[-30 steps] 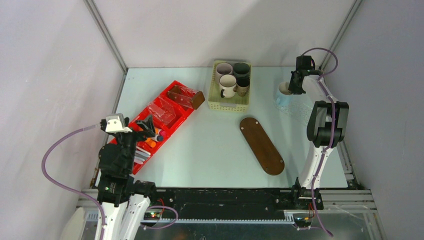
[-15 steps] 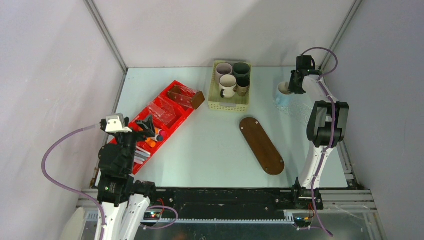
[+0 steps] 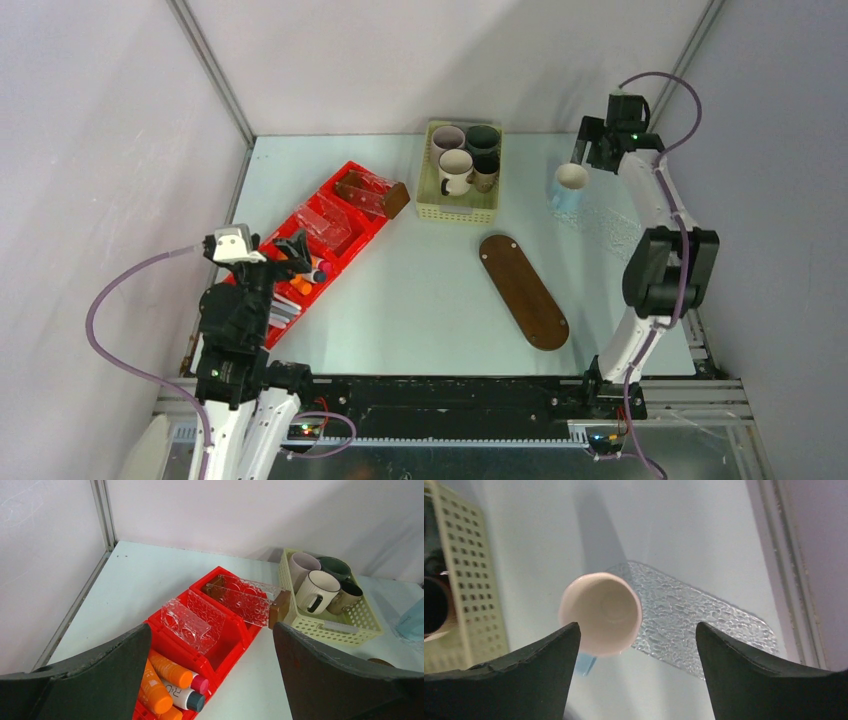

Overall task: Prepare toiletry sets of a toothbrush and toothpaste on the tray
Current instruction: Adjust the cup on the tray, then pick up the toothpaste holder from the storage box.

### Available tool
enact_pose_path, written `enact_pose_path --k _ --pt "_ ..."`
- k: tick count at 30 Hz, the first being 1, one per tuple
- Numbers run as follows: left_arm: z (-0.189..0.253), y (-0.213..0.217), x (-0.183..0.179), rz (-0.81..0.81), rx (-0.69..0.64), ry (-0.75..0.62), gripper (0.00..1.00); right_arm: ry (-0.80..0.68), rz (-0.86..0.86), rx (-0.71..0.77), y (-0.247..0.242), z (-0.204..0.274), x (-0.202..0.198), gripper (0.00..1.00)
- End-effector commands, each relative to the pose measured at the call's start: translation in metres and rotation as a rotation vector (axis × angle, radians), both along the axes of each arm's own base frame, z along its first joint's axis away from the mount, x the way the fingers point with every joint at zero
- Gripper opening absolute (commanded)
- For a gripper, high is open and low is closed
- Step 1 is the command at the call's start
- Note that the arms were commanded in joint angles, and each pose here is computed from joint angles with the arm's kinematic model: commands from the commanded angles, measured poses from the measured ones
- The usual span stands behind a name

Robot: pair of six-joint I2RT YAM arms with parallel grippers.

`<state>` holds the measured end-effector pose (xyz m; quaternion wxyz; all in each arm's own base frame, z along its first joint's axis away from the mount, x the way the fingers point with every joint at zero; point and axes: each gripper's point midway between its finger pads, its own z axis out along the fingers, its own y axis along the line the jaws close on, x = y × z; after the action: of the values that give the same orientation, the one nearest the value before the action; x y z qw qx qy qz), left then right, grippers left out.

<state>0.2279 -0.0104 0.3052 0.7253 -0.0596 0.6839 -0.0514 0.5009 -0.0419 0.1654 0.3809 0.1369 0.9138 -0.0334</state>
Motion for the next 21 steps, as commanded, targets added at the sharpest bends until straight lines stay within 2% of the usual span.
enact_pose_path --k 1,5,8,15,21 --pt "0.002 -0.003 0.009 -0.008 0.000 0.011 0.98 -0.166 0.028 -0.019 0.017 0.071 -0.017 0.90" --pt "-0.006 -0.001 0.022 0.021 -0.032 0.096 0.98 -0.229 0.074 -0.016 0.047 0.091 -0.039 0.93" --pt "-0.015 0.001 0.036 0.063 -0.060 0.213 0.98 -0.289 0.126 0.034 0.081 0.101 -0.059 0.95" --pt "-0.049 0.002 0.073 0.165 -0.144 0.477 0.98 -0.293 0.328 0.143 0.168 0.100 -0.107 0.96" --pt "-0.073 0.006 0.107 0.261 -0.298 0.562 0.98 -0.295 0.453 0.142 0.205 0.096 -0.150 0.96"
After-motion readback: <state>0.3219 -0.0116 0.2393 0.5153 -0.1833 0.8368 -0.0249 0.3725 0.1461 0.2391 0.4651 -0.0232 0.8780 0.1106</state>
